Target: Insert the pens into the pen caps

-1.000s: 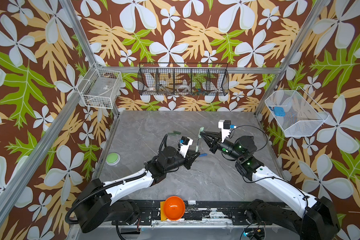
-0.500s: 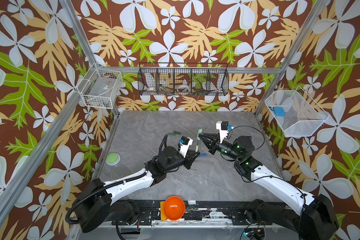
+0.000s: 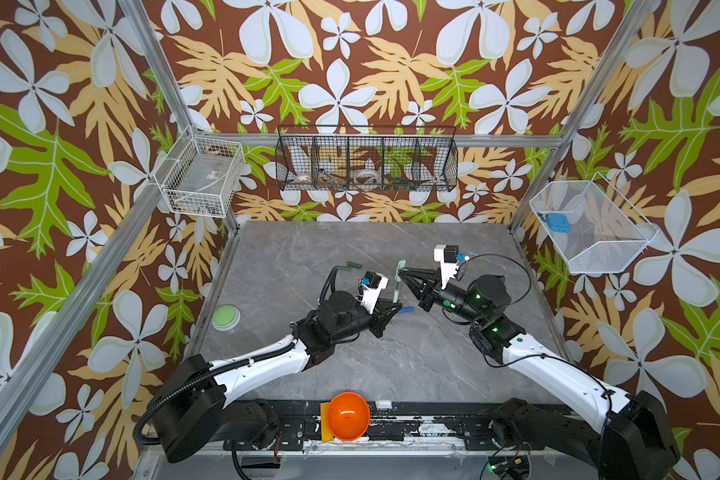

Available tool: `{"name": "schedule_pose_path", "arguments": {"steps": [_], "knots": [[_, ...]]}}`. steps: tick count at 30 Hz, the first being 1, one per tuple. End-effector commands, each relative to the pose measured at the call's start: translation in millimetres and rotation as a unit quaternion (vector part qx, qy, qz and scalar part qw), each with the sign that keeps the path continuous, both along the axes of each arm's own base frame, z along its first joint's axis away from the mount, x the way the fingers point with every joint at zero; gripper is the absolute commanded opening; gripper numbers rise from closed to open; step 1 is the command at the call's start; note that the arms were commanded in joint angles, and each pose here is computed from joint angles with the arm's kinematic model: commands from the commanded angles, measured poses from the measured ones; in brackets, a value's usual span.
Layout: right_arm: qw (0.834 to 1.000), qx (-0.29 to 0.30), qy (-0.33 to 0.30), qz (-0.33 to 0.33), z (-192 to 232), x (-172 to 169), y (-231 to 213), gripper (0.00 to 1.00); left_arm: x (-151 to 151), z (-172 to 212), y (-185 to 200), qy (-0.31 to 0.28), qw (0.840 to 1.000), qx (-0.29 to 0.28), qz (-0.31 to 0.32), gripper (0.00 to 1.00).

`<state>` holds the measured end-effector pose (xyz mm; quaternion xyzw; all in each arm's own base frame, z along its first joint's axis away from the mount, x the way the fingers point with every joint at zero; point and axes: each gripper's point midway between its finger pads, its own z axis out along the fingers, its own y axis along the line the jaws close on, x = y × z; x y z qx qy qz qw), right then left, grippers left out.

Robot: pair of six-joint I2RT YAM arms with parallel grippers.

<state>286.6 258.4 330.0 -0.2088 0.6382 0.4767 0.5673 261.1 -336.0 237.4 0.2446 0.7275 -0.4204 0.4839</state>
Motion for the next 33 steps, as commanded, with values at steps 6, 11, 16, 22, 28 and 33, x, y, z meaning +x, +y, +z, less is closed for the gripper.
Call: {"name": "schedule_pose_path", "arguments": {"steps": [6,11,16,22,28,33], "knots": [[1.0,-0.025,0.018,-0.002,-13,-1,0,0.1,6,35,1,-0.047,0.998,-0.034,0.012,0.0],[0.999,-0.036,0.018,-0.016,-18,3,-3,0.1,5,42,-1,-0.053,0.998,-0.039,0.008,0.0],[0.999,-0.035,0.012,-0.003,-16,-2,2,0.1,5,42,-3,-0.05,0.998,-0.042,0.003,0.0],[0.998,-0.066,-0.001,-0.007,-15,-13,-4,0.33,9,44,-3,-0.053,0.998,-0.04,0.011,0.0],[0.995,-0.101,-0.002,-0.021,-7,-17,-11,0.51,10,32,-4,-0.044,0.999,-0.023,0.01,0.0],[0.994,-0.109,0.008,-0.011,2,-4,-2,0.55,8,21,-4,-0.035,0.999,-0.009,0.006,0.0]]}}
